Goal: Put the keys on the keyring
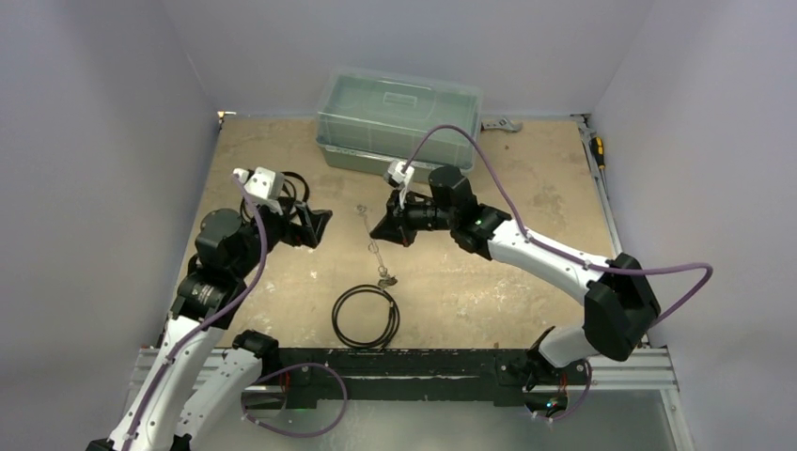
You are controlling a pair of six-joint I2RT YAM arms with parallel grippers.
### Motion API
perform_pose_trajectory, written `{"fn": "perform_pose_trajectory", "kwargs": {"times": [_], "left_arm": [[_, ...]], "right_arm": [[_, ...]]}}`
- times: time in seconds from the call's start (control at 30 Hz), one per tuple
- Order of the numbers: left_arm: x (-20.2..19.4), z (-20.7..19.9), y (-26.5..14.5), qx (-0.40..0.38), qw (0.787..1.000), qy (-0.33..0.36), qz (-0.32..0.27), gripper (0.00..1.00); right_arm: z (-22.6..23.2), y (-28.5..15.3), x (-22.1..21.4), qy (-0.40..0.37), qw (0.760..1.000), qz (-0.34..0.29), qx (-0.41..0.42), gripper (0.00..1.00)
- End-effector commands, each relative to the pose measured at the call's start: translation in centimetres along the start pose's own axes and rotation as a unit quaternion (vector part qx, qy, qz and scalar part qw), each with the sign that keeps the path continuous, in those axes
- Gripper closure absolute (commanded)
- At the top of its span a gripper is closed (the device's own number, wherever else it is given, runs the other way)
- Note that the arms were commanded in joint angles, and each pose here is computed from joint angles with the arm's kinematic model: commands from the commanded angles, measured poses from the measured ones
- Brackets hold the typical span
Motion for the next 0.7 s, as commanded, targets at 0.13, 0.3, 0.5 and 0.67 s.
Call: {"fn": "perform_pose_trajectory", "kwargs": {"times": [0.13, 0.3, 0.5, 0.67], "left_arm": [[2.2, -3.5, -2.4, -0.229, 0.968, 0.049, -0.086, 0.23], [2.1, -4.8, -2.9, -0.326, 0.939, 0.061, -0.093, 0.24], [2.3, -5.4, -2.7, -0.379, 0.919, 0.058, -0.091, 0.26], [2.7, -5.8, -2.8, -0.406, 0.906, 0.059, -0.102, 0.32]], "right_arm": [[5.9, -3.9, 3.1, -0.111, 0.955, -0.108, 0.255, 1.0], [7.6, -5.6, 3.3, -0.138, 0.926, -0.119, 0.331, 1.0], [9.1, -7.6, 3.9, -0.161, 0.905, -0.142, 0.367, 1.0], [9.7, -8.4, 4.3, -0.164, 0.9, -0.148, 0.377, 1.0]]}}
Point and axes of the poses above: each gripper's point midway between its finger pads, its own y axis out along the fingers, its own z axis along the line the jaws close on, x = y × z, the point moved 10 cm from there along -y, back along the fingers, and after that the axes turned 3 degrees about y, right-handed, at the moved point
